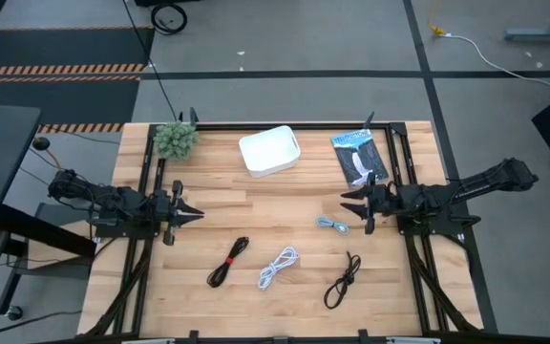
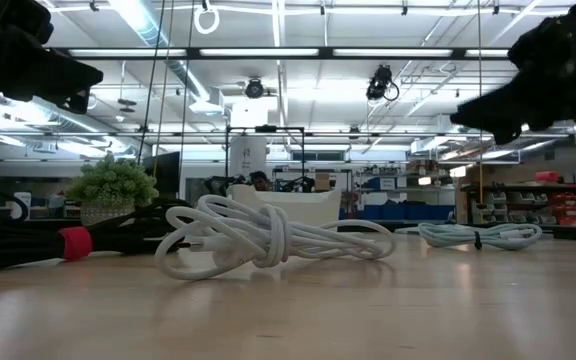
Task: Pick and place USB-C Cables
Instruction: Put the blue charger cable into the white bin
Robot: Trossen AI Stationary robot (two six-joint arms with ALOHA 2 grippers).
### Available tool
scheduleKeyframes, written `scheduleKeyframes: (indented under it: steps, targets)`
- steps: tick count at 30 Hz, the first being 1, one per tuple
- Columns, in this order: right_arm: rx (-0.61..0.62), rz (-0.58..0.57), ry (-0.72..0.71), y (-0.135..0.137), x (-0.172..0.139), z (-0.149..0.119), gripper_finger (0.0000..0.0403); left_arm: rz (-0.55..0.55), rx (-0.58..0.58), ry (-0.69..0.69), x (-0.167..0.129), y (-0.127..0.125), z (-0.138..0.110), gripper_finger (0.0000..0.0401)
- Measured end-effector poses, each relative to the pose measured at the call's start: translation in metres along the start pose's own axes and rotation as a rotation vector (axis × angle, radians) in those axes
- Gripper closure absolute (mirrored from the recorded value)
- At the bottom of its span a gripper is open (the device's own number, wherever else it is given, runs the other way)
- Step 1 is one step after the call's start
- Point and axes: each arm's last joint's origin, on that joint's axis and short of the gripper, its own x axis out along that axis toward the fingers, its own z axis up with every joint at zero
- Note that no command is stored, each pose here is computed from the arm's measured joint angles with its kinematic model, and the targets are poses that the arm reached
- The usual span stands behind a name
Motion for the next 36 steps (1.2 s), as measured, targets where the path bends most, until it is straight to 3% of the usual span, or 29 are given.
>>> scheduleKeyframes:
  steps: [10,15,21,28,36]
  targets:
    - [0.180,0.016,-0.295,0.001,-0.004,0.030,0.0265,0.000,0.000,0.000,0.000,0.000,0.000,0.0358]
    - [0.247,-0.026,-0.275,-0.002,0.001,0.027,0.0265,0.000,0.000,-0.001,0.000,0.000,0.000,0.0358]
    - [0.304,-0.053,0.035,0.003,0.019,0.014,0.0265,0.000,0.000,0.000,0.000,0.000,0.000,0.0358]
    - [0.134,-0.095,0.336,0.012,0.041,0.013,0.0265,0.000,0.000,0.000,0.000,0.000,0.000,0.0358]
    - [0.073,-0.085,0.722,0.027,0.068,0.021,0.0261,0.000,0.000,0.000,0.000,0.000,0.000,0.0358]
